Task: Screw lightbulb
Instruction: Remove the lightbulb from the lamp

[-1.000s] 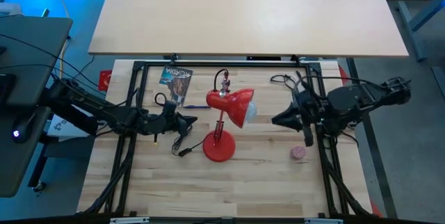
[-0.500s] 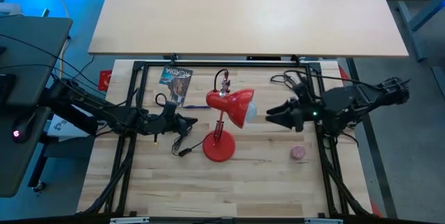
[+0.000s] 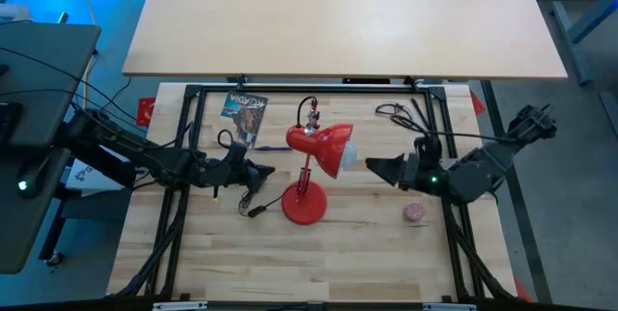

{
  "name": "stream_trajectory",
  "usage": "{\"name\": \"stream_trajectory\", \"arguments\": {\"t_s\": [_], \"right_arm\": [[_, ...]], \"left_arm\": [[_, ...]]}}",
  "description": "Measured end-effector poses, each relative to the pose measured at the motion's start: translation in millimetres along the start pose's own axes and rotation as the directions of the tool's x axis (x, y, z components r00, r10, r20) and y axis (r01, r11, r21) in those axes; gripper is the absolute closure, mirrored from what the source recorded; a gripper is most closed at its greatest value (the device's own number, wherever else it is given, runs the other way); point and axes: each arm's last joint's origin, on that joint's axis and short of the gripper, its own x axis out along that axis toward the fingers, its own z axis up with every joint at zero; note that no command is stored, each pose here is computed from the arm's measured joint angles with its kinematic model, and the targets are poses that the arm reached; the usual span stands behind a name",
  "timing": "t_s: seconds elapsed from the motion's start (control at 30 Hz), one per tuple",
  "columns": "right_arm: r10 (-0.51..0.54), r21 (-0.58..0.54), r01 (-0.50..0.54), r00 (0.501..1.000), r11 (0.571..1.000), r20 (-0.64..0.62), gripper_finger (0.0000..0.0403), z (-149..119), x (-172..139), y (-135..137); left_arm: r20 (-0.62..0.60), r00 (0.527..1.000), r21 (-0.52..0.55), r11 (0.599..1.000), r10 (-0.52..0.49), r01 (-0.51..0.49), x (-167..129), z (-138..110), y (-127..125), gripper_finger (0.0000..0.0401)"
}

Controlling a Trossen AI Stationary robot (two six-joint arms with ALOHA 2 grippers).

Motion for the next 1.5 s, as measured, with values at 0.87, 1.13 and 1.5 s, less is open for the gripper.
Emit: {"name": "stream_trajectory", "arguments": {"t_s": [0.87, 1.13, 1.5], "right_arm": [[0.055, 0.204, -0.062, 0.998, 0.977, 0.040, 0.0099, -7.5, 43.8, 0.6], [0.063, 0.187, -0.078, 0.995, 0.979, 0.082, 0.0099, -2.9, 41.1, 3.4], [0.043, 0.189, -0.057, 0.996, 0.980, 0.075, 0.0099, 0.4, 45.5, 0.3]], "left_arm": [[-0.116, 0.991, -0.026, 0.997, -0.069, 0.066, -0.3, -3.1, -2.6, 0.0401], [-0.112, 0.991, -0.028, 0.998, -0.067, 0.064, -0.2, -3.0, -2.6, 0.0401], [-0.102, 0.993, -0.035, 0.998, -0.061, 0.058, -0.1, -2.6, -2.3, 0.0401]]}}
